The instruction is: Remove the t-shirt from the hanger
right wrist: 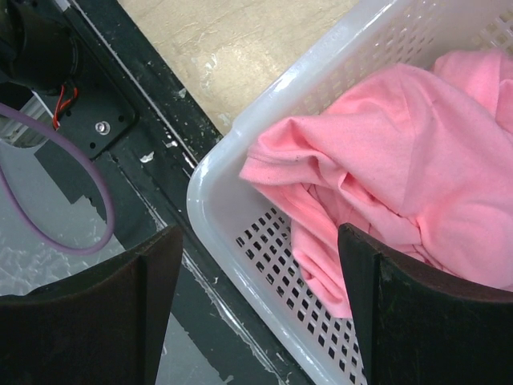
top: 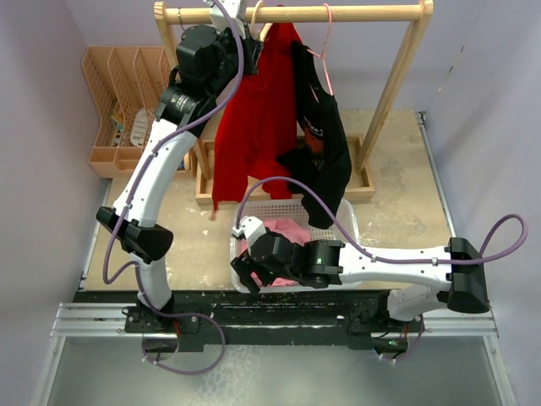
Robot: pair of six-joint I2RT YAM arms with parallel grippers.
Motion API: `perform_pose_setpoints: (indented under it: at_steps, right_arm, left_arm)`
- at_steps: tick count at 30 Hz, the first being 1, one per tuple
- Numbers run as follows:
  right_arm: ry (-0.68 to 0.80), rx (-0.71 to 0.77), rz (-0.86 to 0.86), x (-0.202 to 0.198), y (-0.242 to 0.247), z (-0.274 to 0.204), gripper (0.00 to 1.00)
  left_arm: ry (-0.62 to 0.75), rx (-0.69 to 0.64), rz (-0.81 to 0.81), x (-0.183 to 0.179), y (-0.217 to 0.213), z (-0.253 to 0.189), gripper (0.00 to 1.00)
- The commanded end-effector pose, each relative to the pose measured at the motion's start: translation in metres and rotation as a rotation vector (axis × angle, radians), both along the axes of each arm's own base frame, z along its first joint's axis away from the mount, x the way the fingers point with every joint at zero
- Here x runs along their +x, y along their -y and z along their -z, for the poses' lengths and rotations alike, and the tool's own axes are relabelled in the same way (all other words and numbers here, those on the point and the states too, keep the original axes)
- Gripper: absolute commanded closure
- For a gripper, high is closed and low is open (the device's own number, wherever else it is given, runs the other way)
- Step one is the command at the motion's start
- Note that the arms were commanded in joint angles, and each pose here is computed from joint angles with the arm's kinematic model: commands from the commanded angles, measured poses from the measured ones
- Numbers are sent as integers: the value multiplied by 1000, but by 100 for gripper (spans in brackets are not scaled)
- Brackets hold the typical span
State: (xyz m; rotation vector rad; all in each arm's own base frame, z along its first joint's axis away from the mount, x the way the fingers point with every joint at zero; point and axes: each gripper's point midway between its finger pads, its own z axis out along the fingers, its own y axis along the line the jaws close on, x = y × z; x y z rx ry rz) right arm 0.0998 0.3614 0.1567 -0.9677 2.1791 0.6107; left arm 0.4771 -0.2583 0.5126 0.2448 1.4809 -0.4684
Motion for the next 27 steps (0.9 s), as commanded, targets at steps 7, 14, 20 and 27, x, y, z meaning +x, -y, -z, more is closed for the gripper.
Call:
perform_pose_setpoints:
  at_steps: [7, 14, 20, 27]
  right_arm:
    - [54, 106, 38, 9, -7, -38, 20]
    - [104, 172, 63, 15, 3, -66, 21]
    - [169, 229, 137, 26, 23, -95, 20]
    - [213, 262, 199, 35, 36, -110, 18]
  left_arm:
    - [93, 5, 39, -14, -3, -28, 100]
    - [204, -47, 48, -34, -11, -62, 100]
    - [280, -63, -8, -52, -32, -90, 100]
    - [248, -28, -40, -58, -42, -71, 100]
